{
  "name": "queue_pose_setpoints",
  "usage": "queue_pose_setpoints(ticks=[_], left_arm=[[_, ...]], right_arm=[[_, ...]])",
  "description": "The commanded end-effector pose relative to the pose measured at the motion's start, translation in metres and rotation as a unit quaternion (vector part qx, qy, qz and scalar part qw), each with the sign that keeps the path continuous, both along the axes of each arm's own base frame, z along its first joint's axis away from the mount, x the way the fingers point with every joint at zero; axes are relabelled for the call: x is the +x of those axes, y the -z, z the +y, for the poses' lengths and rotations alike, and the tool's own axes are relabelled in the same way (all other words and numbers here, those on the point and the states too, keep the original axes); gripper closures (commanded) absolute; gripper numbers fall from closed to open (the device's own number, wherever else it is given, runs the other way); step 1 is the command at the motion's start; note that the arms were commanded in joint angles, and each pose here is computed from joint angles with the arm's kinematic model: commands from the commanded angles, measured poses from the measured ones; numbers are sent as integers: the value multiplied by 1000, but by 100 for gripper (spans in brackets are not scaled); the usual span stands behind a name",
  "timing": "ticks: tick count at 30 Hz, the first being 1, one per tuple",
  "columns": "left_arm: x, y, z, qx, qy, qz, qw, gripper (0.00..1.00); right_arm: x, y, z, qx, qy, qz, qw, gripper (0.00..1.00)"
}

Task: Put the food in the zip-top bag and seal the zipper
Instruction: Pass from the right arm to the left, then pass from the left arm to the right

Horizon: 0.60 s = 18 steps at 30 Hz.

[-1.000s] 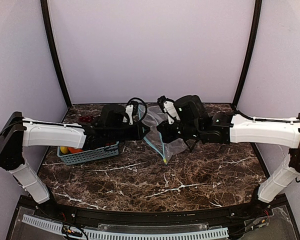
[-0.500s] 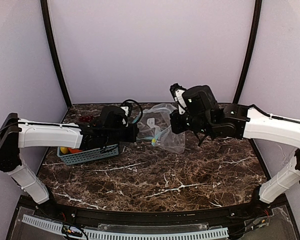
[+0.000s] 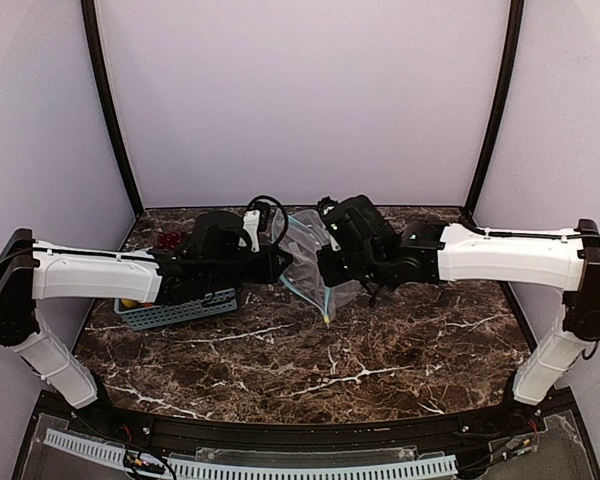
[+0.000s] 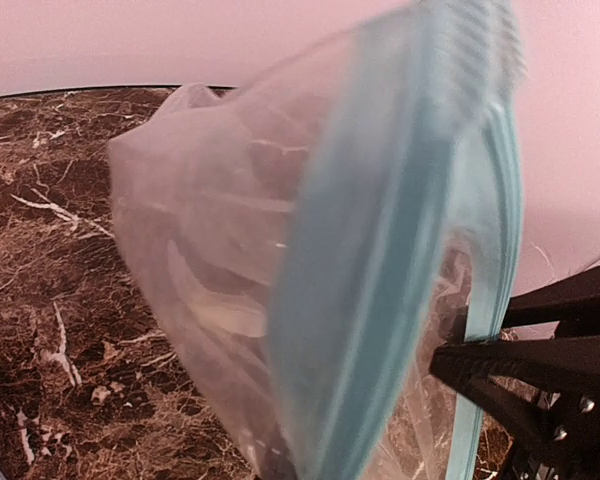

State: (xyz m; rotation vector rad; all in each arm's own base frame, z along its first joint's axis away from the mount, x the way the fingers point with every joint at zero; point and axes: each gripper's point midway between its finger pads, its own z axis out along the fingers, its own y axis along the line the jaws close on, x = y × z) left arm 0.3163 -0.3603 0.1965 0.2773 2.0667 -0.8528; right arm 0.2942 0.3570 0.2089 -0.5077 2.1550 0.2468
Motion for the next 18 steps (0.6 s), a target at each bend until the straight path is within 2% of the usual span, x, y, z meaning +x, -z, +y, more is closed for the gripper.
queue_pose_setpoints(ticks=[1, 7, 11, 18], left_arm=[[-8, -17, -8, -32, 18, -9, 999, 99], [-8, -21, -9, -37, 20, -11, 999, 99], [-9, -24, -11, -44, 23, -12, 999, 99], [-9, -25, -11, -45, 23, -13, 999, 99]], right_arm=[[0, -9, 17, 28, -10, 6, 1000, 77], [-4, -8, 26, 36, -35, 14, 999, 57], [-1, 0, 23, 22, -25, 14, 999, 47], [16, 21, -14, -42, 86, 7, 995, 34]])
